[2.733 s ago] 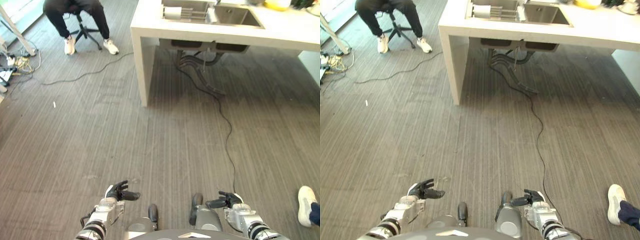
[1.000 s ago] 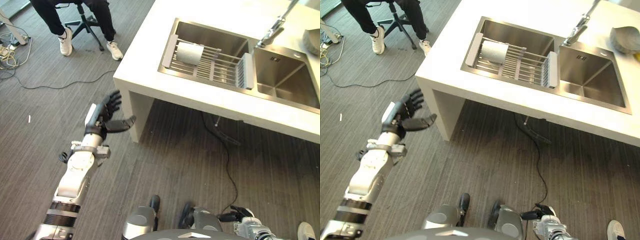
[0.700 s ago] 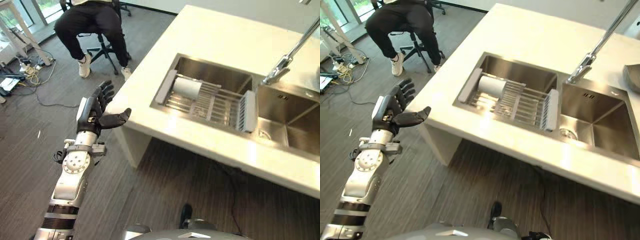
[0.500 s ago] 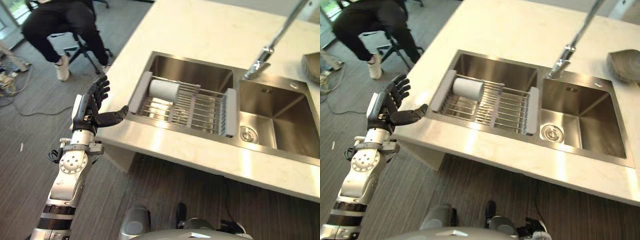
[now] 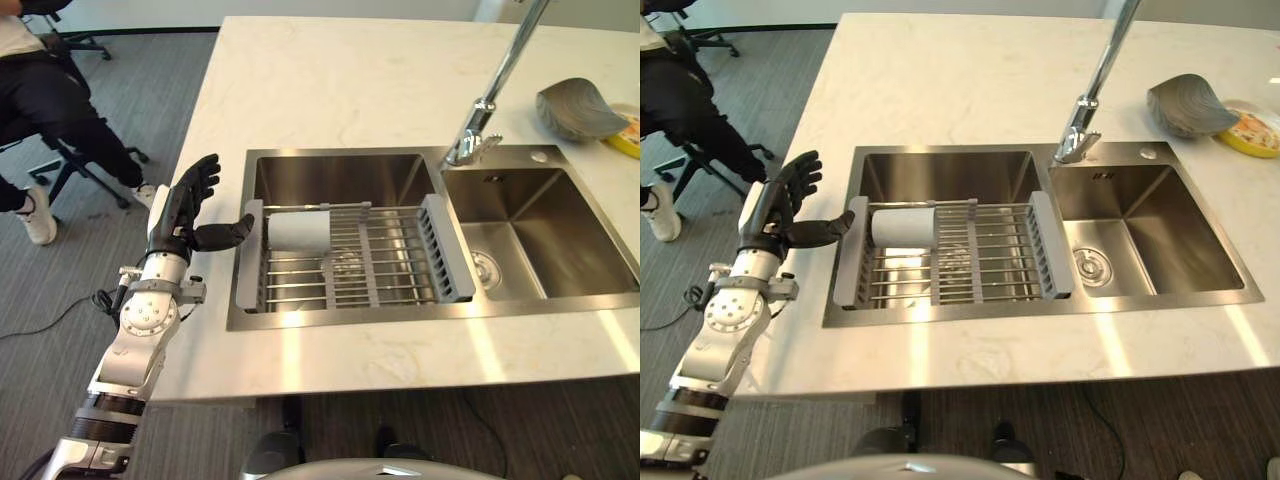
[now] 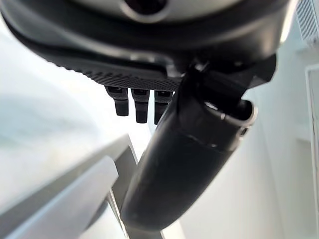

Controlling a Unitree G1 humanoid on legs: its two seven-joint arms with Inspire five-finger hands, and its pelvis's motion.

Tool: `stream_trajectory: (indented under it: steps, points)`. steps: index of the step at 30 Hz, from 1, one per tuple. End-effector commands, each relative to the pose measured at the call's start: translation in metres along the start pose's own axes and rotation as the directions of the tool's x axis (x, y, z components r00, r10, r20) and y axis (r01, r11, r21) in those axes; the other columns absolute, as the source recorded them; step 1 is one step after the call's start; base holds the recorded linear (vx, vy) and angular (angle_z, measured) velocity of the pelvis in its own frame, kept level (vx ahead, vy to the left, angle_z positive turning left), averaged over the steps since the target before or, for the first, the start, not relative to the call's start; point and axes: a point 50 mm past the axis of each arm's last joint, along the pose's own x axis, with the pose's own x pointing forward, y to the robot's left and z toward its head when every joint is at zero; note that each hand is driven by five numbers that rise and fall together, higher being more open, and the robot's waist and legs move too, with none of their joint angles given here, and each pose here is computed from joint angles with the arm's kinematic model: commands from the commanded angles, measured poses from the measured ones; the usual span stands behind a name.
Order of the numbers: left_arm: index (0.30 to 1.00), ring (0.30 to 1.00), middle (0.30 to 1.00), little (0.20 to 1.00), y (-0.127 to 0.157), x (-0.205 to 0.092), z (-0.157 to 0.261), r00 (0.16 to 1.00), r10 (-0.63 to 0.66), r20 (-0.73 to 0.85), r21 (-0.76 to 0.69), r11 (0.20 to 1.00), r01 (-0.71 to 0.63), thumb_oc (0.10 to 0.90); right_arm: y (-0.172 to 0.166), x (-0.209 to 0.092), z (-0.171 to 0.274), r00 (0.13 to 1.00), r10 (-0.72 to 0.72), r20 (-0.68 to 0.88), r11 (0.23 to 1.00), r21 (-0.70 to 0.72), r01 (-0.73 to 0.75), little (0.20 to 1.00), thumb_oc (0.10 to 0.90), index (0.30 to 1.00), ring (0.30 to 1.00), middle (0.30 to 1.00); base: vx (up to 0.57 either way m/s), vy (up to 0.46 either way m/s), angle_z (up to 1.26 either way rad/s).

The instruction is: Place the dishes in the dishwasher.

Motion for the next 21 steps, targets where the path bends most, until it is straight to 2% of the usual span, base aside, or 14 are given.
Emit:
stream_trajectory:
  steps: [1,2,4,8,19,20,21]
  points:
    - [0.900,0.900,0.900,0.900,-0.020,0.033,0.070,0.926,-0.166,0.340,0.300,0.952,0.060,0.800,-0.010,-0.005,-0.029,0.998,0.000,-0.066,0.999,-0.034,-0.002,0.900,0.800,0.900,0.900,0.900,0.03,0.051,-0.25]
    - [0.900,0.900,0.900,0.900,-0.020,0.033,0.070,0.926,-0.166,0.340,0.301,0.952,0.060,0.800,-0.010,-0.005,-0.029,0.998,0.000,-0.066,0.999,-0.034,-0.002,0.900,0.800,0.900,0.900,0.900,0.04,0.067,-0.24]
    - [0.900,0.900,0.900,0.900,-0.032,0.038,0.076,0.901,-0.262,0.346,0.425,0.900,0.099,0.800,-0.009,-0.006,-0.033,0.998,0.002,-0.068,1.000,-0.024,-0.004,0.900,0.800,0.900,0.900,0.900,0.02,0.046,-0.11]
    - [0.900,0.900,0.900,0.900,-0.044,0.038,0.075,0.877,-0.346,0.332,0.525,0.841,0.133,0.800,-0.007,-0.007,-0.038,0.997,0.003,-0.074,1.000,-0.022,-0.005,0.900,0.800,0.900,0.900,0.900,0.00,0.021,-0.26]
    - [0.900,0.900,0.900,0.900,-0.044,0.035,0.059,0.888,-0.362,0.283,0.630,0.769,0.113,0.800,-0.009,-0.011,-0.058,0.990,-0.015,-0.139,0.998,0.057,0.023,0.900,0.800,0.900,0.900,0.900,0.00,-0.011,-0.06]
    - [0.900,0.900,0.900,0.900,-0.030,0.037,0.086,0.845,-0.370,0.386,0.647,0.762,0.038,0.800,-0.071,-0.016,-0.056,0.979,-0.149,-0.138,0.977,0.131,0.167,0.900,0.800,0.900,0.900,0.900,0.03,-0.075,0.09]
    - [0.900,0.900,0.900,0.900,-0.031,0.035,0.084,0.852,-0.343,0.395,0.636,0.772,0.016,0.800,-0.054,-0.008,-0.030,0.992,-0.116,-0.059,0.983,0.138,0.123,0.900,0.800,0.900,0.900,0.900,0.03,-0.066,0.09]
